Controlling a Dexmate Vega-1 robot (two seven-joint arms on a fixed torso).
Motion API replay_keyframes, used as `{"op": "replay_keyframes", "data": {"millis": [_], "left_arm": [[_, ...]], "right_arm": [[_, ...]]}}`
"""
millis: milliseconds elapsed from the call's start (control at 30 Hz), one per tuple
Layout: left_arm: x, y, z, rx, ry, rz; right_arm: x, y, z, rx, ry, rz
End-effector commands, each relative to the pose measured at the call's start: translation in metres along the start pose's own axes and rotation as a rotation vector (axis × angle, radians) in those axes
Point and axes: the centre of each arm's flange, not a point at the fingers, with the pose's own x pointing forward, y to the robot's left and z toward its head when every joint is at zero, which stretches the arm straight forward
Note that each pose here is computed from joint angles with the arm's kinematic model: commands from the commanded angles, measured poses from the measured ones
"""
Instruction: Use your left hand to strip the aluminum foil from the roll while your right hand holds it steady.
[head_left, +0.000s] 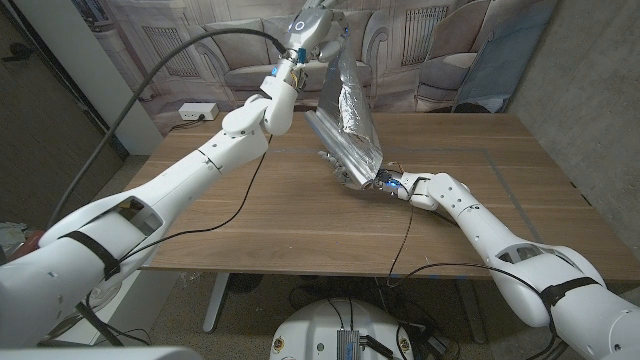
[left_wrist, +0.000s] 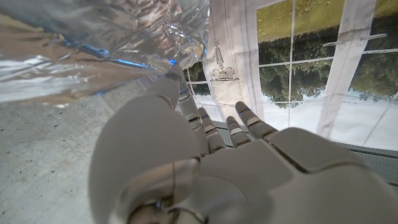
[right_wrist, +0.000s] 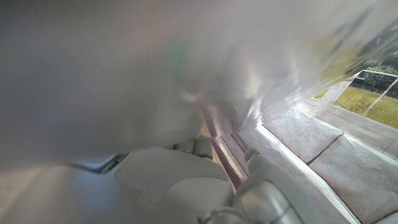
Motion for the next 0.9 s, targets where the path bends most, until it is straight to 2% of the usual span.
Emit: {"op": "replay_keyframes", "data": {"millis": [33, 267, 600, 700, 833, 867, 900], "left_arm": [[0.005, 0.007, 0.001, -0.001, 0.002, 0.03], [0.007, 0.014, 0.001, 0.005, 0.007, 0.078], [0.006, 0.022, 0.007, 0.021, -0.008, 0.081], [0.003, 0.025, 0.008, 0.005, -0.008, 0.125], [-0.002, 0.028, 0.01, 0.006, -0.012, 0.131], [-0.002, 0.029, 0.011, 0.011, -0.019, 0.112], [-0.005, 0.029, 0.011, 0.012, -0.018, 0.129]], "right_arm": [[-0.001, 0.001, -0.003, -0.003, 0.005, -0.005], [-0.002, 0.002, -0.004, -0.008, -0.001, -0.01], [-0.002, 0.003, -0.005, -0.009, -0.001, -0.012], [-0.002, 0.003, -0.005, -0.008, -0.005, -0.014], [-0.003, 0.003, -0.006, -0.009, -0.006, -0.016], [-0.004, 0.004, -0.006, -0.008, -0.008, -0.017], [-0.004, 0.004, -0.006, -0.01, -0.009, -0.018]]}}
